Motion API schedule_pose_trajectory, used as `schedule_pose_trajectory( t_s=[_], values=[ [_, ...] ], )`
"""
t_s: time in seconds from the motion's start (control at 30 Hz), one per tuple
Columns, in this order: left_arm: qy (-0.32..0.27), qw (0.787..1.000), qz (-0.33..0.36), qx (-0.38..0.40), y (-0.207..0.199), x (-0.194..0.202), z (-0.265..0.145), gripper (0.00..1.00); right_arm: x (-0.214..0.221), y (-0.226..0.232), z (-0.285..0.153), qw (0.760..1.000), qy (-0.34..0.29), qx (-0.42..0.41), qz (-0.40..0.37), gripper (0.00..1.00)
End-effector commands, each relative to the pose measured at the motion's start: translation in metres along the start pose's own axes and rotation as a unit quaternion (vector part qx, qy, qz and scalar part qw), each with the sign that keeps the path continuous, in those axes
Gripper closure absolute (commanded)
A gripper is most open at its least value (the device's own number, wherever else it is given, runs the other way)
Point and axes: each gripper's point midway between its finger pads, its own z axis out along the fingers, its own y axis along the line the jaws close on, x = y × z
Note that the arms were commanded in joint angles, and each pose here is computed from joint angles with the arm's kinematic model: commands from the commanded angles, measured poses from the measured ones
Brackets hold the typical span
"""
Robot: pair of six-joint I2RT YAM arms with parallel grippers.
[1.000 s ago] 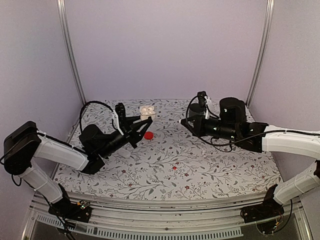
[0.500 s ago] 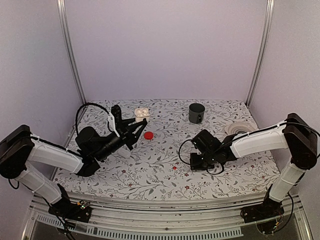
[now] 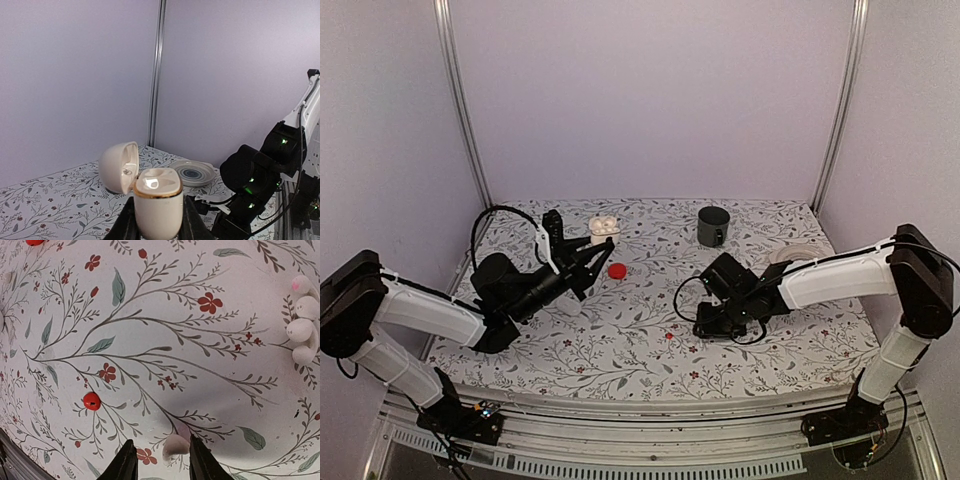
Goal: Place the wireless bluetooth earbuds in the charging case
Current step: Place the right earbud at the center of the board.
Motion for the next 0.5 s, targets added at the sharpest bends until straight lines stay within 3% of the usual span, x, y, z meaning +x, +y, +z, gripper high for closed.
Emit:
schedule_pose_trajectory(
  t_s=[0.0, 0.47],
  values=[
    [-0.006, 1.000, -0.002, -0.003, 0.001, -0.005, -0.004, 1.00, -0.010, 0.009, -0.013, 1.000, 0.003, -0.023, -0.003, 0.63],
    [-0.003, 1.000, -0.003, 0.000, 0.000, -0.004, -0.005, 1.00, 0.000, 0.007, -0.001, 0.994, 0.064, -0.085, -0.025, 0.62]
  ],
)
